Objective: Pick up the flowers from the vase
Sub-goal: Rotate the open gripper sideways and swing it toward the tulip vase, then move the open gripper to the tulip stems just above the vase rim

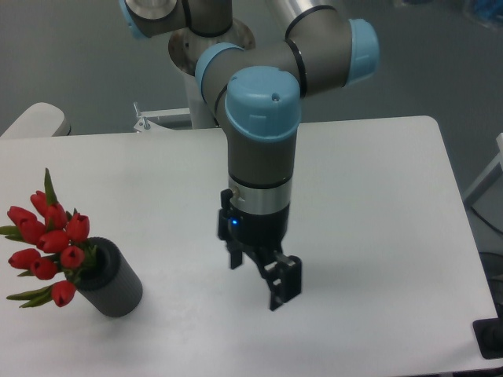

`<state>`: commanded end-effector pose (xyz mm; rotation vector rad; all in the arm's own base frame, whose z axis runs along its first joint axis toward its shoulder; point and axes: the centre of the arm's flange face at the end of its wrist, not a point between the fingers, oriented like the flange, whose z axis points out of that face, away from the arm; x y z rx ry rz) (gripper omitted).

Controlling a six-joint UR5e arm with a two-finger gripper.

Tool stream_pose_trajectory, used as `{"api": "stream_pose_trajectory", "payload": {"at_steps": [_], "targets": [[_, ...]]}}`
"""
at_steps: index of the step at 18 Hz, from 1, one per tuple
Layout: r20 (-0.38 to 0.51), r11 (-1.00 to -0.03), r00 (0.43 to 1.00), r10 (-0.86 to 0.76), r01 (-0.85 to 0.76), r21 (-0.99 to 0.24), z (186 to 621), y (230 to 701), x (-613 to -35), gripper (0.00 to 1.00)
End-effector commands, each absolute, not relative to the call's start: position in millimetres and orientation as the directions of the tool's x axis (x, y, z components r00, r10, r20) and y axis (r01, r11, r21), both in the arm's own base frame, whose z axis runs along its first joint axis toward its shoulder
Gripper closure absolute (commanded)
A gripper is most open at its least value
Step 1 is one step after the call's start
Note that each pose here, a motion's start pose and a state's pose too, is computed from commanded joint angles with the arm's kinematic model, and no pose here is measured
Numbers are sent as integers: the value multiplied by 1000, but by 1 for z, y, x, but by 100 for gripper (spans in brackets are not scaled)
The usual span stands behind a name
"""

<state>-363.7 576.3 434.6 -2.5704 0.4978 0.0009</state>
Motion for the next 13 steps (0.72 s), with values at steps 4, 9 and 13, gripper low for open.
{"api": "stream_pose_trajectory", "payload": {"at_steps": [4, 9, 13], "targets": [[29, -761, 935, -354, -270, -590, 411, 556, -349, 0], [144, -725, 911, -386, -203, -658, 378, 552, -325, 0], [191, -667, 890, -414, -154, -728, 363, 545, -303, 0]]}}
